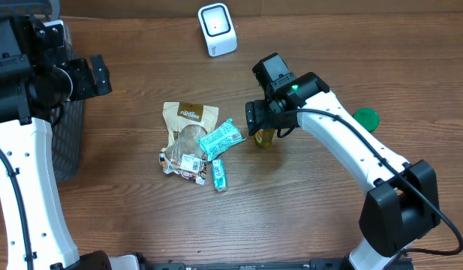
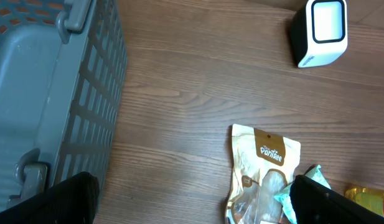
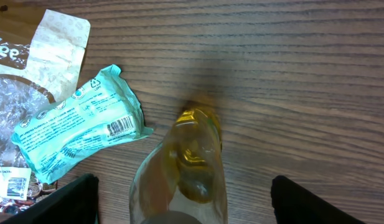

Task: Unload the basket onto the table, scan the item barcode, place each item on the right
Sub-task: 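Close the right gripper around the bottle neck and hold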

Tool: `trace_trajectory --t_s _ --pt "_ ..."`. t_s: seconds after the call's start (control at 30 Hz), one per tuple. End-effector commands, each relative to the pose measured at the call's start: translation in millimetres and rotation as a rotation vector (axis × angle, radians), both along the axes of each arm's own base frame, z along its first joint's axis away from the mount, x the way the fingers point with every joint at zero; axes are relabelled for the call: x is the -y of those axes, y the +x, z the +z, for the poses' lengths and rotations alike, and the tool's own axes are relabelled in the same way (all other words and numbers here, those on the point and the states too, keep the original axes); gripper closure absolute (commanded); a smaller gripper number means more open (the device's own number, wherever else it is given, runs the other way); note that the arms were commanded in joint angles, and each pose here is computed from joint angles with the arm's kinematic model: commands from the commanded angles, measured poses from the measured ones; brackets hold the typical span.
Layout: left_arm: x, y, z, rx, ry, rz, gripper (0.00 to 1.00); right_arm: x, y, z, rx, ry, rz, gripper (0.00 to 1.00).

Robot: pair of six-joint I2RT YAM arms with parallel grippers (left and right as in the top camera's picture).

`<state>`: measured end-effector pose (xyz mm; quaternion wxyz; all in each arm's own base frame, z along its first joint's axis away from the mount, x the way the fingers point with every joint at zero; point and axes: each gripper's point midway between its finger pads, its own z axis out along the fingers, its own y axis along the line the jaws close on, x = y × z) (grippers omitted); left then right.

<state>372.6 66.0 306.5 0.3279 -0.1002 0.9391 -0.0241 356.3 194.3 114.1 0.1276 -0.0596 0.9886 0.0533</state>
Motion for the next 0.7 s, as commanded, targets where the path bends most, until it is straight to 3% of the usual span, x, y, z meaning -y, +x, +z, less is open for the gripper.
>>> trace_trajectory --t_s 0.0,0.67 --pt "0.0 1.8 3.7 0.011 0.000 0.004 0.00 -0.4 -0.1 -3.7 0.002 -0.010 0.005 0.16" --pt "0.0 1.8 3.7 0.011 0.000 0.004 0.00 -1.8 2.7 -2.8 0.014 -0.003 0.005 0.18"
